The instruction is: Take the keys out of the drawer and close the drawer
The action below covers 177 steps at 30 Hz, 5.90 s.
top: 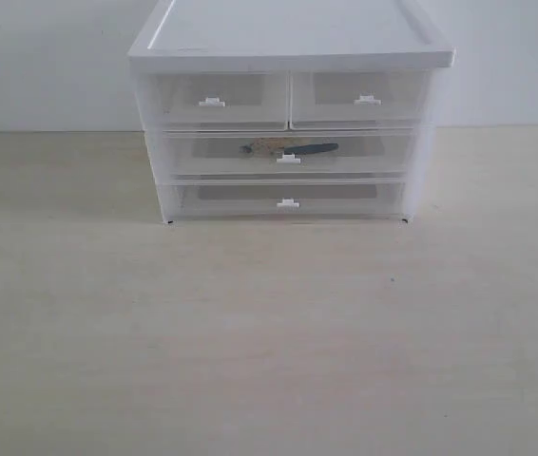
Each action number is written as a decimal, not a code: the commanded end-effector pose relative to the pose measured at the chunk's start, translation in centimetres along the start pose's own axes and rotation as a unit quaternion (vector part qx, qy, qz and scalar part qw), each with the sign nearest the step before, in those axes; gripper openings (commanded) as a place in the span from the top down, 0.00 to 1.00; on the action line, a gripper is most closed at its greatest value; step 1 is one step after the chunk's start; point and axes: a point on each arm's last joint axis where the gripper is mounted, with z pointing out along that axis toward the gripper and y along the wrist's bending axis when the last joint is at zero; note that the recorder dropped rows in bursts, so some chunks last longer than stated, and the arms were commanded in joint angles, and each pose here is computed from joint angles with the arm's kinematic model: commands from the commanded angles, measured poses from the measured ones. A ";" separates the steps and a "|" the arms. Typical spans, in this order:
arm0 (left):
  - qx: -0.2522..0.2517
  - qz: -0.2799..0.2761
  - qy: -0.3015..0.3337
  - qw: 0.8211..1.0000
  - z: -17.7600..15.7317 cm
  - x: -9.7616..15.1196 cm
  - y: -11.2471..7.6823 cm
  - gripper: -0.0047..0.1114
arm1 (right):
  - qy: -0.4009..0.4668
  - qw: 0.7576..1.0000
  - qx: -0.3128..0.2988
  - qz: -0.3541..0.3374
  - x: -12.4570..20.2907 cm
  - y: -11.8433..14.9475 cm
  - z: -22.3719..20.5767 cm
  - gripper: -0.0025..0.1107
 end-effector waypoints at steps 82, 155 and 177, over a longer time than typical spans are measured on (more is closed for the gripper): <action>-0.002 0.005 -0.003 1.000 0.0 0.1 0.0 0.92 | 0.059 0.897 -0.212 0.383 -15.1 5.0 8.3 0.98; -0.002 0.005 -0.002 1.000 0.0 0.1 0.0 0.92 | 0.315 0.896 -0.285 0.130 -4.4 16.7 27.8 0.98; -0.002 0.005 -0.001 1.000 0.0 0.1 0.0 0.92 | 0.347 0.810 -0.388 0.269 -7.5 19.3 26.2 0.98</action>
